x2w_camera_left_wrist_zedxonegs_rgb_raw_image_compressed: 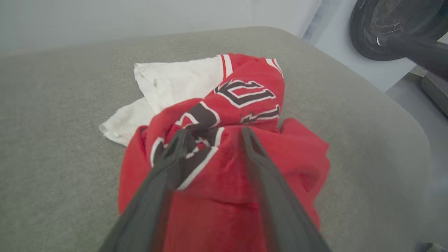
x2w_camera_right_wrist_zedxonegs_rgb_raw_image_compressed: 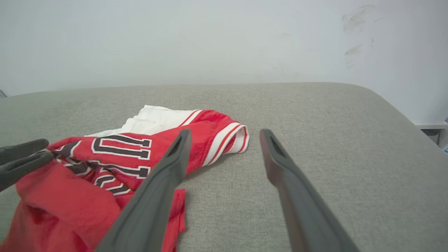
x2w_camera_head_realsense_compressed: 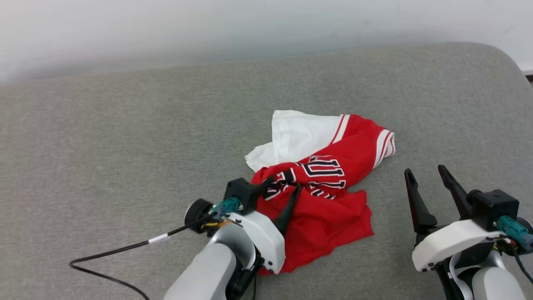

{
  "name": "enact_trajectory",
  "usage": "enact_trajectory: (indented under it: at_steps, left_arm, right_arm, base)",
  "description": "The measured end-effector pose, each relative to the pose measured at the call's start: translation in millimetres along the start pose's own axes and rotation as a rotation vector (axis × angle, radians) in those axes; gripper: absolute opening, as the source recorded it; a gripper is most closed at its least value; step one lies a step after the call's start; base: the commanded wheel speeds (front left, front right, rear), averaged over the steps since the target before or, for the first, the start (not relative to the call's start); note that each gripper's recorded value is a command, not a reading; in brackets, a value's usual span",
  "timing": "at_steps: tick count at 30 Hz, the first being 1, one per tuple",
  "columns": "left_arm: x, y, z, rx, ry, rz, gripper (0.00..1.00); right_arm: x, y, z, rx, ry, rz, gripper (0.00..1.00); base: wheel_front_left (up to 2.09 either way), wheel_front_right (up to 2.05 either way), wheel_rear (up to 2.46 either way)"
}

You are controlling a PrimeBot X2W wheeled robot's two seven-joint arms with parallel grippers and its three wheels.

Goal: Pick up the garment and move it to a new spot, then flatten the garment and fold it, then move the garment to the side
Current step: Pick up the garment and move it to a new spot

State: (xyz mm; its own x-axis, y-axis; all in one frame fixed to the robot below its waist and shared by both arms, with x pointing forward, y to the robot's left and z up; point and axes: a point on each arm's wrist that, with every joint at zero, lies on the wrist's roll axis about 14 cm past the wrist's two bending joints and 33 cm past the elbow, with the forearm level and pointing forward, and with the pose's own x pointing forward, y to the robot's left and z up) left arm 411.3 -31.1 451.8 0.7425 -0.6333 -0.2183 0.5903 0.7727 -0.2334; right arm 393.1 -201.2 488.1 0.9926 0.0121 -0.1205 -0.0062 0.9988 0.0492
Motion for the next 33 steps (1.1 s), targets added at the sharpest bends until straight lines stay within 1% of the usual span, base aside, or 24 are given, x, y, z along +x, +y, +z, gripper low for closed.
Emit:
enact_trajectory:
  at_steps: [1,3,6,9,11,14,16,21,26,33]
  left_arm:
    - [-1.0,1.1,10.4,0.010,-0.039,0.005,1.00]
    - [-4.5,4.7,36.1,-0.014,-0.136,0.024,1.00]
    - [-15.0,11.7,67.6,-0.009,-0.257,0.064,1.00]
    - [-32.0,29.2,96.2,-0.011,-0.369,0.141,1.00]
    - [-47.6,49.4,107.7,-0.007,-0.421,0.224,1.00]
    - [-77.2,86.1,106.3,0.010,-0.443,0.371,1.00]
    - [-96.6,103.8,101.0,0.028,-0.441,0.445,1.00]
    - [-137.5,129.0,83.9,0.077,-0.411,0.566,1.00]
    - [-156.5,126.4,71.0,0.090,-0.381,0.591,1.00]
    - [-158.8,114.3,63.2,0.087,-0.359,0.579,1.00]
  right_arm:
    - [0.4,1.9,1.5,0.000,-0.004,0.006,1.00]
    - [0.7,4.4,5.4,-0.001,-0.014,0.013,1.00]
    - [-0.7,9.0,10.7,-0.007,-0.024,0.026,1.00]
    - [-4.7,11.3,15.7,-0.008,-0.035,0.032,1.00]
    - [-7.2,12.8,18.9,-0.011,-0.040,0.036,1.00]
    - [-11.1,14.8,22.3,-0.015,-0.046,0.041,1.00]
    - [-14.2,15.9,24.6,-0.016,-0.050,0.044,1.00]
    - [-23.3,15.4,25.3,-0.016,-0.048,0.042,1.00]
    - [-32.7,13.5,24.8,-0.011,-0.044,0.036,1.00]
    - [-41.3,13.0,23.2,-0.008,-0.034,0.034,1.00]
  base:
    - [0.00,0.00,0.00]
    - [0.00,0.00,0.00]
    - [0.00,0.00,0.00]
    - [0.00,0.00,0.00]
    - [0.00,0.00,0.00]
    - [0.00,0.00,0.00]
    - [0.00,0.00,0.00]
    - [0.00,0.00,0.00]
    - [0.00,0.00,0.00]
    - [0.00,0.00,0.00]
